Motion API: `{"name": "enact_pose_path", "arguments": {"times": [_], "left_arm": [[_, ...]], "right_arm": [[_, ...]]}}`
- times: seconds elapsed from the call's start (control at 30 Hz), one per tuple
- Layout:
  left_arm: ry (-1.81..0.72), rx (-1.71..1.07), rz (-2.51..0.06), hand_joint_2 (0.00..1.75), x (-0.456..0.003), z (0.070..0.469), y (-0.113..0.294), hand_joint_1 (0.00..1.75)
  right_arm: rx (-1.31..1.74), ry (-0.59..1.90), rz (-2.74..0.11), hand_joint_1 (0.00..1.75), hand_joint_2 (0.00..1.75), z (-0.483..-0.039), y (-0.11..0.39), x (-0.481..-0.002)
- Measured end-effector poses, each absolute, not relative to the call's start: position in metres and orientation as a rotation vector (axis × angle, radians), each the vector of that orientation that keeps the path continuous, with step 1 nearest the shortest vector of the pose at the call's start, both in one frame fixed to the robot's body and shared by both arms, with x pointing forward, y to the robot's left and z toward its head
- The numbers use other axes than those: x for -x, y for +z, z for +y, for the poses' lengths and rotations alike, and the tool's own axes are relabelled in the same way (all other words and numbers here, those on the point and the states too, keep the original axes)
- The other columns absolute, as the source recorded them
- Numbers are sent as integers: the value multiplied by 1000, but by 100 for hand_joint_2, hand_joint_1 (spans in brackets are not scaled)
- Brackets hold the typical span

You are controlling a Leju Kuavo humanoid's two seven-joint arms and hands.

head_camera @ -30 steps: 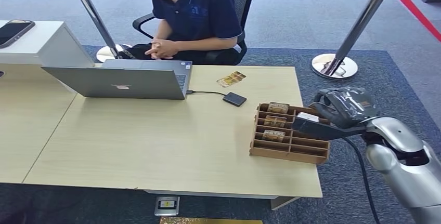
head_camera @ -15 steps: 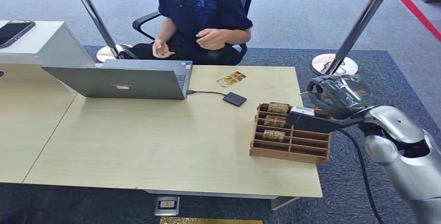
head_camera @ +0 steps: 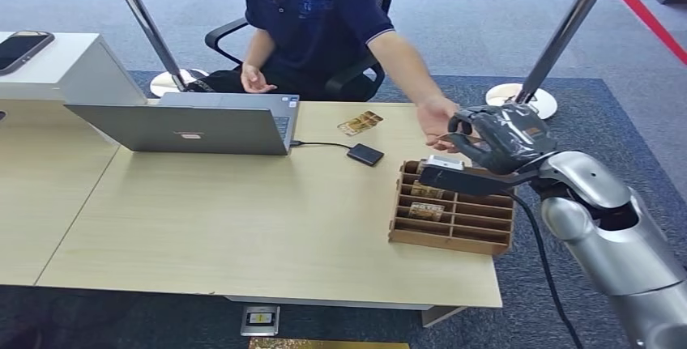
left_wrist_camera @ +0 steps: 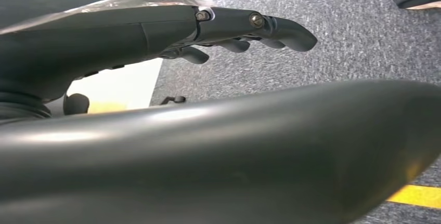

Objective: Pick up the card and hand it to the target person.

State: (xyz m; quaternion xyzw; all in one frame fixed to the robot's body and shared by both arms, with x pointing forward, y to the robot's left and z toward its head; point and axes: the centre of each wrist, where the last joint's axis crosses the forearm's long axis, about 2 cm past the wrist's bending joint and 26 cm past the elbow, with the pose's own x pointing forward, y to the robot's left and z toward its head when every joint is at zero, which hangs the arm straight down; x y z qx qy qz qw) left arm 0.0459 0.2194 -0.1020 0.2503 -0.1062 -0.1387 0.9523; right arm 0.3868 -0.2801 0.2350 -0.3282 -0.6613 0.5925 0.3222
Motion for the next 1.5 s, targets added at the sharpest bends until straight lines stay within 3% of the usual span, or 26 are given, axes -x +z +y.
{"name": "enact_pose_path", "arguments": {"times": [0.27,0.4,0.5,0.63,0.97,1.17,1.5], "left_arm": [[-282,-508,-217,0,-46,219,-102,0],[-281,-505,-215,0,-46,219,-102,0],[-278,-504,-214,0,-46,219,-102,0],[-277,-503,-213,0,-46,219,-102,0],[-270,-502,-210,0,-46,219,-102,0],[-232,-502,-190,0,-44,218,-102,0],[-169,-504,-151,0,-43,209,-101,0]], "right_arm": [[835,1547,-1765,131,175,-257,237,-392],[832,1551,-1755,4,175,-247,235,-394],[841,1554,-1750,0,175,-241,232,-394],[856,1553,-1745,0,0,-236,226,-395],[939,1532,-1730,0,0,-237,219,-393],[1150,1417,-1725,0,0,-256,212,-373],[1533,681,-1904,0,0,-317,215,-290]]}}
